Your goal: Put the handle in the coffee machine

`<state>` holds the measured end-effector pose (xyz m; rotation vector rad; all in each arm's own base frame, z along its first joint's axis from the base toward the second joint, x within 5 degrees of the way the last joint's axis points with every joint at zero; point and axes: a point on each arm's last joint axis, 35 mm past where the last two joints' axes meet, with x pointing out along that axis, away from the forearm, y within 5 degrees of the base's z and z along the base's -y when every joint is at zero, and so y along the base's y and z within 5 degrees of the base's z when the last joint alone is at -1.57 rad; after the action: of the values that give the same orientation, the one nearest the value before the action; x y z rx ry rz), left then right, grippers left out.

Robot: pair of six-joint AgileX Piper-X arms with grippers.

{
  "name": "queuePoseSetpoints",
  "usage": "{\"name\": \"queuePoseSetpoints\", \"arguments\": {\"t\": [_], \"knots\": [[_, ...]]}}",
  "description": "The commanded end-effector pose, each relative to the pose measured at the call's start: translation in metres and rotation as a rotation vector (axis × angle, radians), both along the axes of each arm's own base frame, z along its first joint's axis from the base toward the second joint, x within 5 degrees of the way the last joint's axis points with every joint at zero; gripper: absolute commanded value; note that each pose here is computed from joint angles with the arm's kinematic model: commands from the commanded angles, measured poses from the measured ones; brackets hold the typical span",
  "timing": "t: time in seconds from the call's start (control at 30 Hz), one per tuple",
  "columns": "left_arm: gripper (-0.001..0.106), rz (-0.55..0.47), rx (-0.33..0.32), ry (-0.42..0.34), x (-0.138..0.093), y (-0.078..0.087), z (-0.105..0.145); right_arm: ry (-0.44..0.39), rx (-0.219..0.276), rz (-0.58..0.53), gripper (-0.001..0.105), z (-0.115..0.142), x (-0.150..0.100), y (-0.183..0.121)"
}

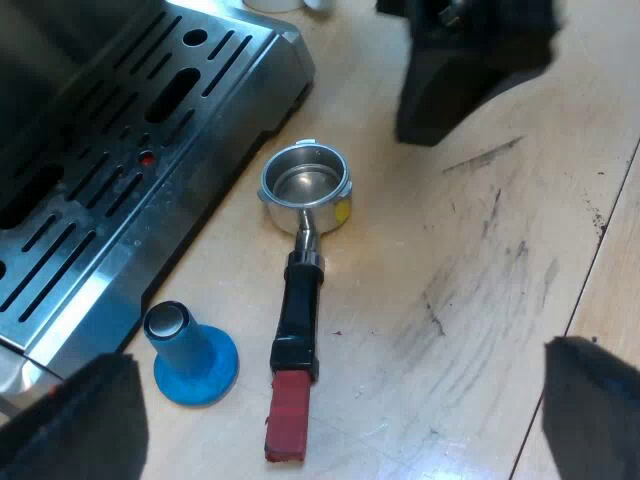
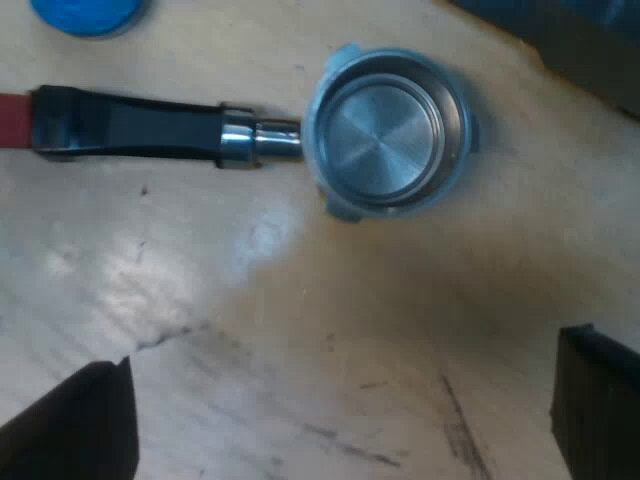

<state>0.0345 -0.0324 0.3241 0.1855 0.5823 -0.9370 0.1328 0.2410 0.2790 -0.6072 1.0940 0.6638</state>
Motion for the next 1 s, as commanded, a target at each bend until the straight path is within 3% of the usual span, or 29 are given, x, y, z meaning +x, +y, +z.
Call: {"name": "queuePoseSetpoints", "arguments": {"t": [0.03, 0.43, 0.8, 1.0], "knots": [[0.084, 0.011, -0.007, -0.001, 0.000, 0.000, 0.001, 0.078, 0.014, -0.035, 0.085, -0.016, 0.026, 0.002], [0.084, 0.010, -0.006, -0.002, 0.000, 0.000, 0.001, 0.146, 0.013, -0.090, 0.085, -0.049, 0.066, 0.001], [0.084, 0.004, 0.002, 0.031, 0.009, -0.004, -0.021, 0.172, -0.013, -0.065, 0.085, -0.064, 0.076, 0.001], [0.084, 0.004, 0.009, 0.050, 0.011, -0.004, -0.028, 0.156, 0.003, -0.056, 0.085, -0.064, 0.078, 0.003]]}}
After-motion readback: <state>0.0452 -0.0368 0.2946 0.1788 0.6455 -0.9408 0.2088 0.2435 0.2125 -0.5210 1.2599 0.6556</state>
